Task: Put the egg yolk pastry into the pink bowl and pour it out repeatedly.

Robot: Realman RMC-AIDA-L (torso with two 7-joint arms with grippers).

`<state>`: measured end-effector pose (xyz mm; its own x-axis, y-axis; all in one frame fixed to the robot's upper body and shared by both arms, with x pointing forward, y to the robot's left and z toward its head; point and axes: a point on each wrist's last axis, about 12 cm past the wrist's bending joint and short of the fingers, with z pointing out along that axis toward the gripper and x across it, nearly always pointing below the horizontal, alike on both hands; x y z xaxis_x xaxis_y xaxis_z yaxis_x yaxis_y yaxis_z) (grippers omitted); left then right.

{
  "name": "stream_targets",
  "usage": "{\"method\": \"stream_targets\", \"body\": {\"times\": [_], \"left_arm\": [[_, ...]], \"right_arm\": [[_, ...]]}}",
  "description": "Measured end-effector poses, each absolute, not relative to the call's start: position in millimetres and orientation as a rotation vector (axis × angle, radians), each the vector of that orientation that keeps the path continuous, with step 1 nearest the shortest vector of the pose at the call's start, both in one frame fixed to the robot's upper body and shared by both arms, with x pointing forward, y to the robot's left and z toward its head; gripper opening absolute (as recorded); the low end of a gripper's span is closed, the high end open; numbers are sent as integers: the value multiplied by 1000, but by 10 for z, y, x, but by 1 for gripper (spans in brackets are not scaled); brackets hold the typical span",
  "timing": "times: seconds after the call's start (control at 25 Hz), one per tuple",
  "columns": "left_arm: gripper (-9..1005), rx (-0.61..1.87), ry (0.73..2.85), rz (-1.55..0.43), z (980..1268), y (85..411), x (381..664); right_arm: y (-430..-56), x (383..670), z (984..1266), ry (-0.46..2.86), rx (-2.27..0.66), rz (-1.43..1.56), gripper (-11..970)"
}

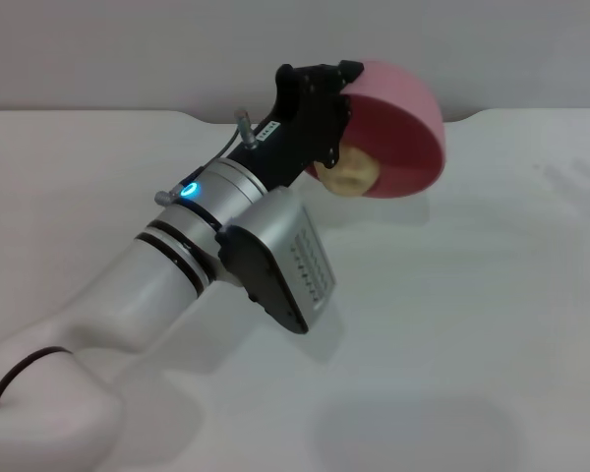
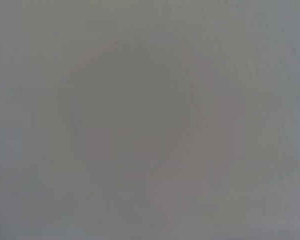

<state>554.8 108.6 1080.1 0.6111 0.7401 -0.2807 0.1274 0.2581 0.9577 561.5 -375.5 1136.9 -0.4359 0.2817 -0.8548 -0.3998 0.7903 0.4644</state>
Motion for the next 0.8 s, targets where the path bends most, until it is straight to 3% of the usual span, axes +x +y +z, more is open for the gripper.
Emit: {"method": "stream_targets", "body": {"times": [0.56, 0.8], "left_arm": [[0, 1203, 802, 572, 10873, 1101, 5544], [-1, 1206, 677, 711, 10947, 1122, 5550]], "right_arm": [[-3748, 5571, 11332, 1863, -75, 799, 550], [-3735, 5581, 11332, 1862, -76, 804, 551]]}}
